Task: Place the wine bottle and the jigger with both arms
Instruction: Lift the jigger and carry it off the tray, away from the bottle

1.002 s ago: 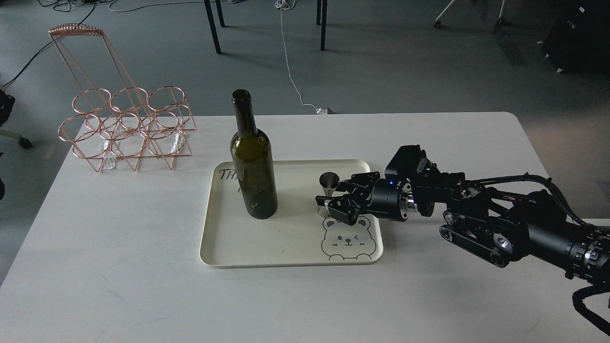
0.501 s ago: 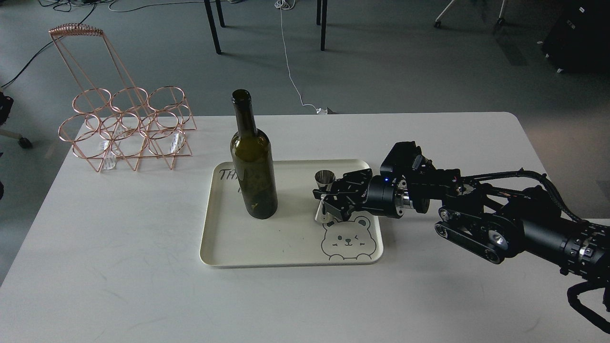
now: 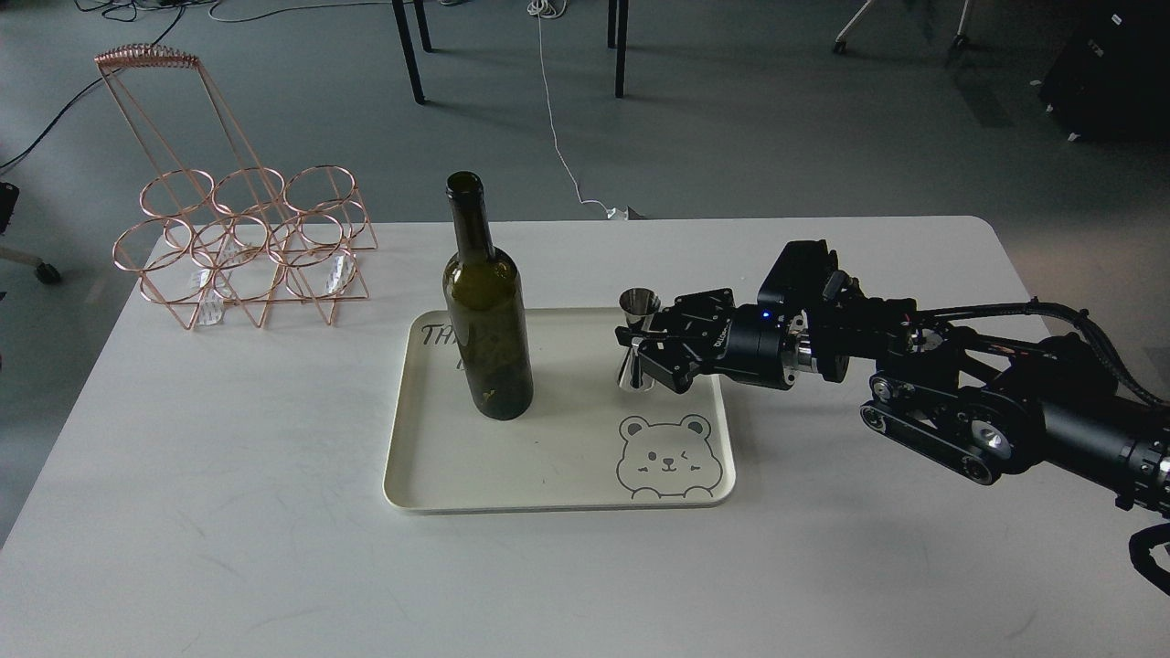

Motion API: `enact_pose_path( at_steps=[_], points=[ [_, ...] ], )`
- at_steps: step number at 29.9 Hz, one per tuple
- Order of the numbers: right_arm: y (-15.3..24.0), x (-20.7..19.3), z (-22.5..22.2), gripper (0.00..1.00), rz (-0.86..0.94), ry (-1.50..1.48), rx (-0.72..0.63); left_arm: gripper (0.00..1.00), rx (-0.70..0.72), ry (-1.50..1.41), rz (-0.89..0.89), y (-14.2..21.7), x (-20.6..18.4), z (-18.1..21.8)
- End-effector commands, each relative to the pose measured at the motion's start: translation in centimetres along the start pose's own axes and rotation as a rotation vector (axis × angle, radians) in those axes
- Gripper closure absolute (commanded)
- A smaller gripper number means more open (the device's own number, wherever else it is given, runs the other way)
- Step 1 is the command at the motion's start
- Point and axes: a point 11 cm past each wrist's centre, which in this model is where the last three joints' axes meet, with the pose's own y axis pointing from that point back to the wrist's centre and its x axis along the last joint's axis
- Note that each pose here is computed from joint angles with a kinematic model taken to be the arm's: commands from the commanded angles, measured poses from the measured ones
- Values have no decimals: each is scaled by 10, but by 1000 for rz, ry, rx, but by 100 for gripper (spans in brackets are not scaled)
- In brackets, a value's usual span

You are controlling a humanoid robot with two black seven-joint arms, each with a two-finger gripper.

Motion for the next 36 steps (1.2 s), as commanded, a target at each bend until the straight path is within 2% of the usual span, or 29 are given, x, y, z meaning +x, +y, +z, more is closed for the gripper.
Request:
enact_pose_path(
  at_steps=[1, 7, 19, 26, 36],
  points=[
    [33, 7, 24, 86, 15, 18, -69, 1, -2, 1, 0, 0, 0, 1],
    [92, 8, 65, 86, 50, 38, -216, 1, -1, 3, -1, 0, -1, 0],
    [174, -54, 113, 86, 144, -44, -506, 1, 3, 6, -5, -1, -2, -2],
    [196, -78, 123, 86, 204, -136, -625, 1, 7, 5, -6, -1, -3, -3],
    [194, -108, 109, 84, 187, -168, -621, 1, 7, 3, -7, -1, -2, -2]
  ],
)
